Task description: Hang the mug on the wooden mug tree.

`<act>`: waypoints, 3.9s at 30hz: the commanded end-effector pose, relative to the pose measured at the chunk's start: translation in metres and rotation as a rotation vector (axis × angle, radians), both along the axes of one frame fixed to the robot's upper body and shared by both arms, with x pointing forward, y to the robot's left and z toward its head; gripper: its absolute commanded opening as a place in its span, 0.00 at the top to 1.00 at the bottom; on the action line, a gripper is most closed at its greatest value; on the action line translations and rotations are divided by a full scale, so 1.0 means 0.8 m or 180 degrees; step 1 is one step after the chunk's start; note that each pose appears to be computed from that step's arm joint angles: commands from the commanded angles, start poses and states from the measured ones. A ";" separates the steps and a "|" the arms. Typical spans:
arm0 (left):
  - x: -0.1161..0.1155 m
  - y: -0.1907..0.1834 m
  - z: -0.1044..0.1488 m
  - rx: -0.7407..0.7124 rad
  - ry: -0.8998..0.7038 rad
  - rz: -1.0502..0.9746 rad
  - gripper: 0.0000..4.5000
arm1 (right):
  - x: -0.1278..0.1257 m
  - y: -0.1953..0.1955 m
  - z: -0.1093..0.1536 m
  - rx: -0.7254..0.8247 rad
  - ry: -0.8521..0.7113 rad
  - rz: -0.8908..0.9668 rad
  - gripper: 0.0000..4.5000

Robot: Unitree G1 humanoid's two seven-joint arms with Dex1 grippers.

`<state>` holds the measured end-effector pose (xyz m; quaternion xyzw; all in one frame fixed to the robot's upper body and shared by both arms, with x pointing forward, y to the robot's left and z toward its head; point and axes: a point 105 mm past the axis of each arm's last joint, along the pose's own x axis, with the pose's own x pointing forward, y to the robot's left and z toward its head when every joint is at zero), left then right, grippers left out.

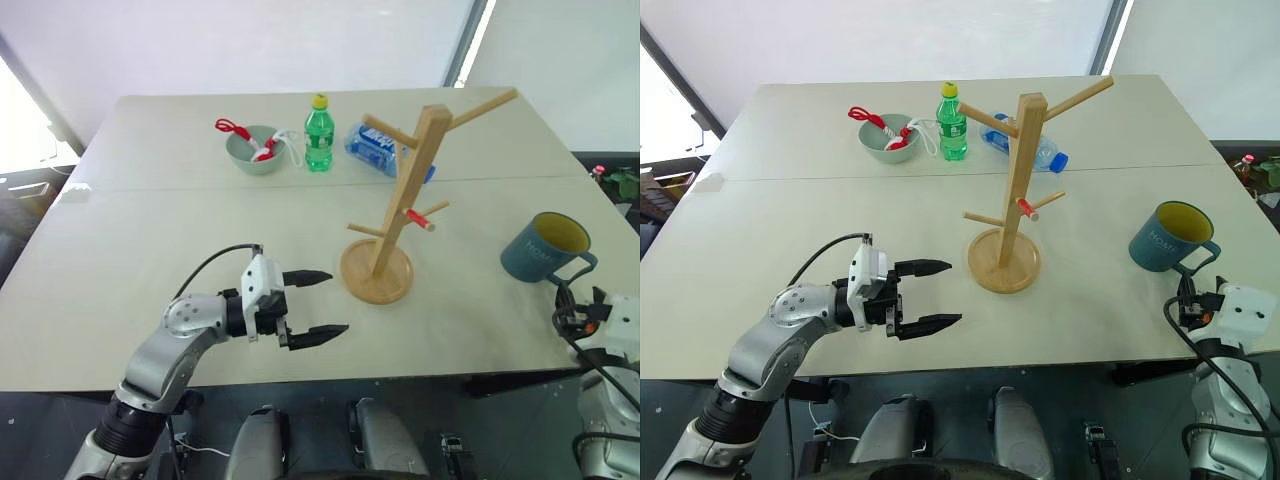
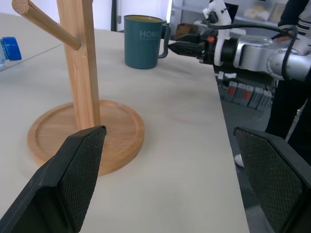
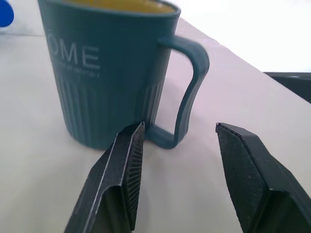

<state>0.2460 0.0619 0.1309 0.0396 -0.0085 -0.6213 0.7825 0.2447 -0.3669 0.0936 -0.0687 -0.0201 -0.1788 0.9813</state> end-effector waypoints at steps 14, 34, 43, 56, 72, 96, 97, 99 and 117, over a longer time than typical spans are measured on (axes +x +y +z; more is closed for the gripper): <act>-0.011 -0.009 0.021 -0.0107 -0.0113 -0.0078 0.00 | 0.021 -0.035 -0.003 0.0084 -0.0072 -0.0173 0.67; 0.016 0.017 0.017 -0.0069 -0.0085 0.0244 0.00 | -0.002 0.094 0.078 -0.1702 -0.0155 0.1418 1.00; 0.044 0.037 0.009 -0.0013 -0.0146 0.0361 0.00 | -0.041 0.212 0.121 -0.2406 -0.0229 0.2607 1.00; 0.049 0.041 0.031 -0.0173 -0.0234 0.0223 0.00 | -0.029 0.251 0.162 -0.2567 -0.0413 0.2731 1.00; 0.022 0.048 0.109 -0.0415 -0.0209 -0.0191 0.00 | -0.005 0.263 0.170 -0.2622 -0.0355 0.2756 1.00; 0.029 0.045 0.102 -0.0466 -0.0211 -0.0013 0.00 | -0.003 0.239 0.178 -0.2408 -0.0334 0.2592 0.08; 0.034 0.049 0.099 -0.0494 -0.0164 0.0083 0.00 | -0.006 0.229 0.178 -0.2235 -0.0357 0.2549 0.08; 0.045 0.059 0.090 -0.0533 -0.0118 0.0327 0.00 | -0.012 0.210 0.172 -0.1890 -0.0366 0.2488 0.08; 0.099 0.158 -0.028 -0.0546 -0.0012 0.3053 0.00 | 0.044 0.150 0.021 0.0170 -0.0308 0.1829 0.08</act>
